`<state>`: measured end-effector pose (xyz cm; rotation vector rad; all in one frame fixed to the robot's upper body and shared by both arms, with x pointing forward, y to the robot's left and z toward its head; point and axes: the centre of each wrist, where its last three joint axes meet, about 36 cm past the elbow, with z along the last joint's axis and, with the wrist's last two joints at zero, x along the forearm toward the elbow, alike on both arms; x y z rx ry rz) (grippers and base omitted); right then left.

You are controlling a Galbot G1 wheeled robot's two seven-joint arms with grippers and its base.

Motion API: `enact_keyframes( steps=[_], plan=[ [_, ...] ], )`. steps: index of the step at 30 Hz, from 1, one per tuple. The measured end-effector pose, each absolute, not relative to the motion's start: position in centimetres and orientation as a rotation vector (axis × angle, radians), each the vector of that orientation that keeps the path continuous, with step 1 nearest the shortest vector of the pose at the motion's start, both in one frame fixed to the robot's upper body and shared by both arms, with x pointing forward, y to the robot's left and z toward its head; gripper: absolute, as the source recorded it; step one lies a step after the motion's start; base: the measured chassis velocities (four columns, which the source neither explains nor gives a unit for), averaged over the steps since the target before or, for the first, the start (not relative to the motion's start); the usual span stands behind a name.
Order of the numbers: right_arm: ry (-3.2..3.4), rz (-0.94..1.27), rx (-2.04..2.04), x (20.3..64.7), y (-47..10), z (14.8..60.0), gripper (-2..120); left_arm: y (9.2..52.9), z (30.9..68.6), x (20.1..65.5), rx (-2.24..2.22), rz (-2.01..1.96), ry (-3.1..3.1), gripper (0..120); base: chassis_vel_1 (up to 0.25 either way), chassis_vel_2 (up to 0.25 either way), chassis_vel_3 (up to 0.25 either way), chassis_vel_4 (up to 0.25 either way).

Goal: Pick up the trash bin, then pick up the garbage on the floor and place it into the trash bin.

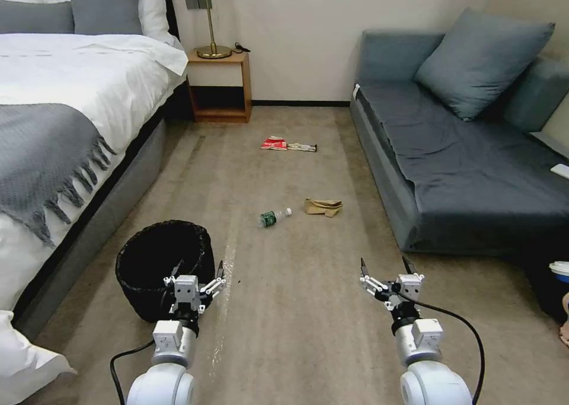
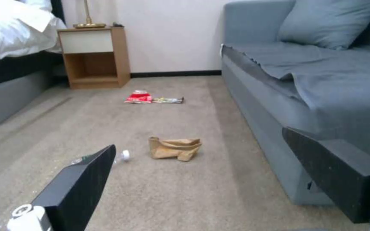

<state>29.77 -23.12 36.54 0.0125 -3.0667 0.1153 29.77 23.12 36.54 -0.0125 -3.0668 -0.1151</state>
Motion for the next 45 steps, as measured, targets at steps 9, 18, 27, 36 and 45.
enact_keyframes(
  steps=[9,18,27,36,45],
  plan=[
    [-3.067,0.115,0.013,29.8,-23.1,36.5,100,23.1,36.5,29.8,-0.013,-0.115,-3.067,100,0.000,0.000,0.000,0.000],
    [-3.067,0.115,0.013,29.8,-23.1,36.5,100,23.1,36.5,29.8,-0.013,-0.115,-3.067,100,0.000,0.000,0.000,0.000],
    [-3.066,0.115,0.013,29.8,-23.1,36.5,100,23.1,36.5,29.8,-0.013,-0.114,-3.066,100,0.000,0.000,0.000,0.000],
    [-3.024,-0.064,-0.010,30.9,-23.4,39.5,100,26.5,39.8,31.0,0.134,0.005,-3.053,100,0.000,0.000,0.000,0.000],
    [-2.906,-0.287,0.049,32.0,-23.3,44.1,100,30.4,45.1,32.2,0.258,0.160,-3.024,99,0.000,0.000,0.000,0.000]
  ],
)
